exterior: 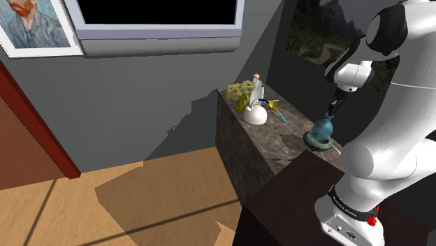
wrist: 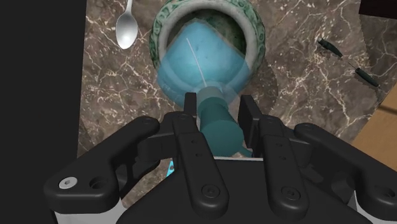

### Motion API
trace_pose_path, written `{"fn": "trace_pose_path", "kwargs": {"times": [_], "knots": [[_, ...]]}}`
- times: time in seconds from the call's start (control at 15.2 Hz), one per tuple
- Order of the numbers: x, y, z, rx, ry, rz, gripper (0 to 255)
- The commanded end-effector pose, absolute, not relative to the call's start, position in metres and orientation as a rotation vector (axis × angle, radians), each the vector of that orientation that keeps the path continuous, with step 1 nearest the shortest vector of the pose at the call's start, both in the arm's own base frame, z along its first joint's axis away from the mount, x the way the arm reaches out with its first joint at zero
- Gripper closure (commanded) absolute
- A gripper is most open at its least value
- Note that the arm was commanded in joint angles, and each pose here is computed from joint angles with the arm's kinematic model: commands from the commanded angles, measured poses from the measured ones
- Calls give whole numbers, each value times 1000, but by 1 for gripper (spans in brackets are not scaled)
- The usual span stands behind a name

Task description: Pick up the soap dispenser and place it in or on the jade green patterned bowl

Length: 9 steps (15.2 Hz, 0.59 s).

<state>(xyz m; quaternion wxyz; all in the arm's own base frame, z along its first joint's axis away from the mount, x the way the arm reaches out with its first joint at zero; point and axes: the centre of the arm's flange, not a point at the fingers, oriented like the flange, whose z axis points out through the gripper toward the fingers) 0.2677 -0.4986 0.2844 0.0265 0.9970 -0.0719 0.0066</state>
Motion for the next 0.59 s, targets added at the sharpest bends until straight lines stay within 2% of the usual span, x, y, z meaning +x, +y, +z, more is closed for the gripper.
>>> {"fn": "trace_pose_path", "kwargs": {"times": [0.0, 0.33, 0.4, 0.53], "knots": [[268, -497, 278, 3088, -222, 9, 255], [268, -497, 278, 3088, -222, 9, 255], [268, -497, 277, 3088, -222, 9, 0], [268, -498, 277, 3088, -222, 9, 0]]}}
